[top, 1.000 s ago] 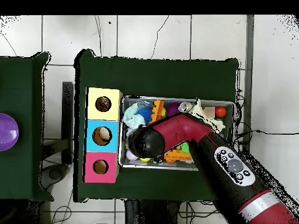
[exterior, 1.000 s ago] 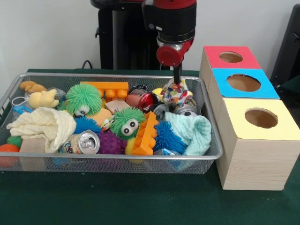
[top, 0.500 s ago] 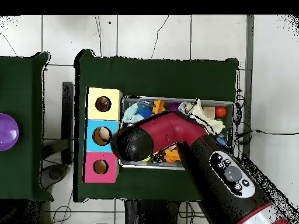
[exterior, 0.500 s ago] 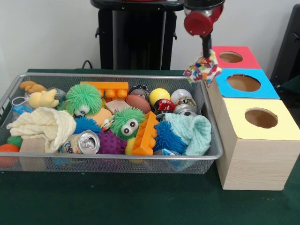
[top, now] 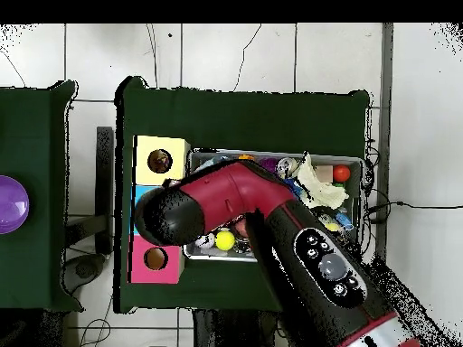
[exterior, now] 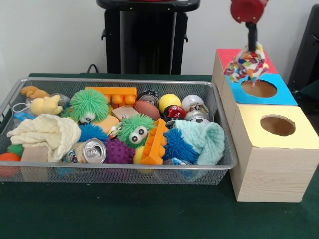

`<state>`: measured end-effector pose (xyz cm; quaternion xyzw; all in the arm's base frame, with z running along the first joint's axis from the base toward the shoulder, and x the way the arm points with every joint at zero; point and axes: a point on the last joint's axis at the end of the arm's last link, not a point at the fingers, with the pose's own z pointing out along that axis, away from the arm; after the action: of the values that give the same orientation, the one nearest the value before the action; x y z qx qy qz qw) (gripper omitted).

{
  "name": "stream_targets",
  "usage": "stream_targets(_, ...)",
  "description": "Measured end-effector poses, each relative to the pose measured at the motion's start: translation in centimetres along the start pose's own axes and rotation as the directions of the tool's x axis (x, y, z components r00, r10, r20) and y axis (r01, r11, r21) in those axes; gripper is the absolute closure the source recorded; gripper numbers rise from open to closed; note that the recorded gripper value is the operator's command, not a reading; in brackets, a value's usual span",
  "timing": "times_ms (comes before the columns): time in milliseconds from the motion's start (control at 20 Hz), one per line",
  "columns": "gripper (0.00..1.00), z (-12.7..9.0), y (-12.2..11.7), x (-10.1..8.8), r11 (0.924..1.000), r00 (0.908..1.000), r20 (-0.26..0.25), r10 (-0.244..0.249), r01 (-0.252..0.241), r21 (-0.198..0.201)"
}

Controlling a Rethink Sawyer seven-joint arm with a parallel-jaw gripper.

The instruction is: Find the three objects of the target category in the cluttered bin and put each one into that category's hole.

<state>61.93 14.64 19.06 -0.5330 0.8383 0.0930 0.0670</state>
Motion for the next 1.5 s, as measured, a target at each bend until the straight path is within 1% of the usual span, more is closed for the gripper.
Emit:
stream_targets(200, 1.0, 1.3, 0.1, -2.3, 0.9996, 0.9996, 0.013, -0.024, 0.024, 0.014)
stream_targets(250, 1.0, 2.2, 0.1, -3.4, 0.999, 0.9989, 0.03, -0.035, 0.035, 0.027)
stream_targets(400, 1.0, 3.2, 0.0, -4.7, 0.9982, 0.9973, 0.06, -0.042, 0.04, 0.044)
stream_targets(450, 1.0, 3.9, -0.1, -5.7, 0.9972, 0.9947, 0.092, -0.046, 0.04, 0.063)
stream_targets(550, 1.0, 4.4, -0.1, -6.1, 0.9965, 0.993, 0.108, -0.047, 0.039, 0.074)
stream_targets(600, 1.0, 4.9, -0.2, -6.6, 0.9951, 0.9901, 0.132, -0.047, 0.035, 0.092)
stream_targets(800, 1.0, 5.6, -0.8, -7.0, 0.9928, 0.9864, 0.159, -0.042, 0.024, 0.118)
stream_targets(1300, 1.0, 5.3, -3.6, -5.9, 0.9869, 0.9882, 0.153, -0.005, -0.02, 0.16)
stream_targets(1500, 1.0, 4.9, -4.7, -5.8, 0.9839, 0.987, 0.16, 0.007, -0.035, 0.175)
